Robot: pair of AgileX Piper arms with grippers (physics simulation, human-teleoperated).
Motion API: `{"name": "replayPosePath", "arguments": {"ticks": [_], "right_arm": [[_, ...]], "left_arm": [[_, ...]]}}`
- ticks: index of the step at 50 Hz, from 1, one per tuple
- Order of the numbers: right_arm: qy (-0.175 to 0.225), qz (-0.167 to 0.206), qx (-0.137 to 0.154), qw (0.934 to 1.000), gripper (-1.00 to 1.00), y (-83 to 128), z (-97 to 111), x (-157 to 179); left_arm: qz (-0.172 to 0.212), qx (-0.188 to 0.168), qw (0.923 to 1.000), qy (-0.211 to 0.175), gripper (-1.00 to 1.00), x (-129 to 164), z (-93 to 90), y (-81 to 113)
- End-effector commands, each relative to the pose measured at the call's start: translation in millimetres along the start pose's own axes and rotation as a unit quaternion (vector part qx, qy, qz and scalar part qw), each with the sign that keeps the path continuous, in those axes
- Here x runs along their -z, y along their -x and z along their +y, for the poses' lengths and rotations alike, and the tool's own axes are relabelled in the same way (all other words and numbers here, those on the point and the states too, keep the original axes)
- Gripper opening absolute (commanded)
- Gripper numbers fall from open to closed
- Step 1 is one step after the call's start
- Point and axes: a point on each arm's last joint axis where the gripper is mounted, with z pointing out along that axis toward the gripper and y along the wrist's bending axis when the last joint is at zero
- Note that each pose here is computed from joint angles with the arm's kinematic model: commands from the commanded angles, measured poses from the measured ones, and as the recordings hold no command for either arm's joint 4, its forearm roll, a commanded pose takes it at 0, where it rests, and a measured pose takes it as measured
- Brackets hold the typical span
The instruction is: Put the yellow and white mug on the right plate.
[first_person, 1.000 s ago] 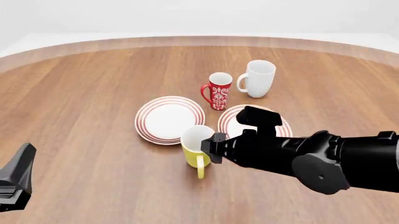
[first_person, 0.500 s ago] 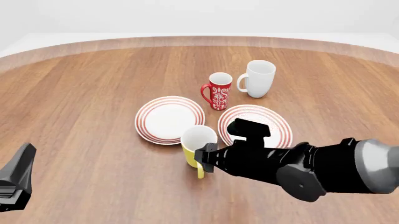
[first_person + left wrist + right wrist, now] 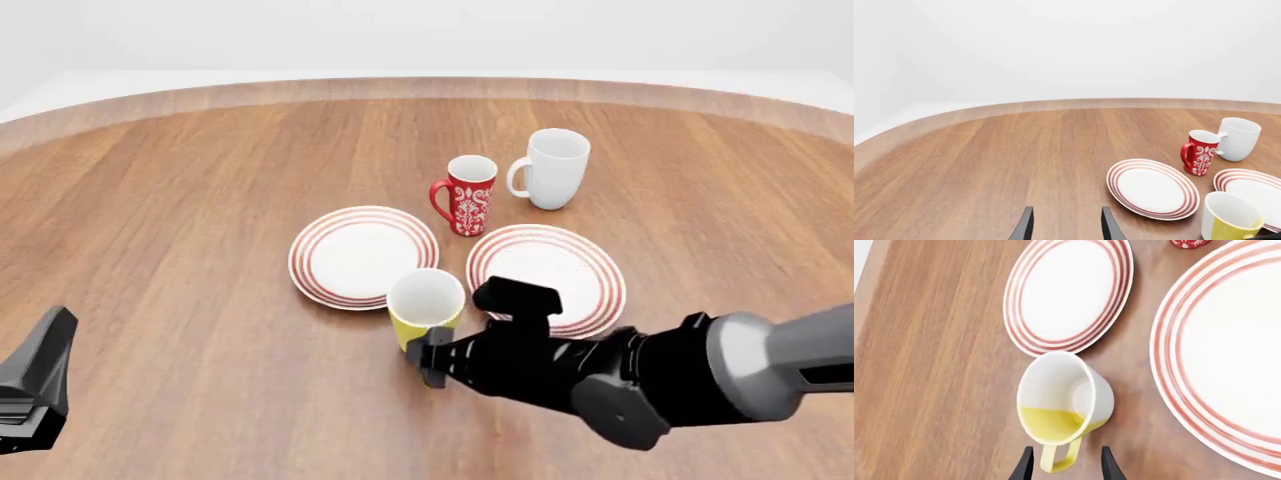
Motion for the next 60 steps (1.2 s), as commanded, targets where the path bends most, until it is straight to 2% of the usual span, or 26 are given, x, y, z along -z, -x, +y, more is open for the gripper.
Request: {"name": "replayPosePath", "arguments": {"ticks": [1,30,31,45,60], "right_arm": [[0.003,0.004,-0.002,1.0,1.0,-5.0,0.5,-5.4],[0.013,0.007,-0.006,0.9999,1.0,-14.9,1.5,-15.5],[0.014,0.005,-0.003,0.9999,-1.0,-13.1,1.9,-14.1],[0.008,-0.007,-0.001,0.9999,-1.0,-6.0,-3.3,-1.5],[0.003,-0.013,0.038,0.9992,-1.0,11.9,4.9,15.1]], "left_arm": [[0.0,0.0,1.0,0.0,1.0,0.0,0.0,0.0],[0.0,0.0,1.0,0.0,1.0,0.0,0.0,0.0],[0.0,0.0,1.0,0.0,1.0,0.0,0.0,0.0],[0.0,0.0,1.0,0.0,1.0,0.0,0.0,0.0],[0.0,0.0,1.0,0.0,1.0,0.0,0.0,0.0]]}}
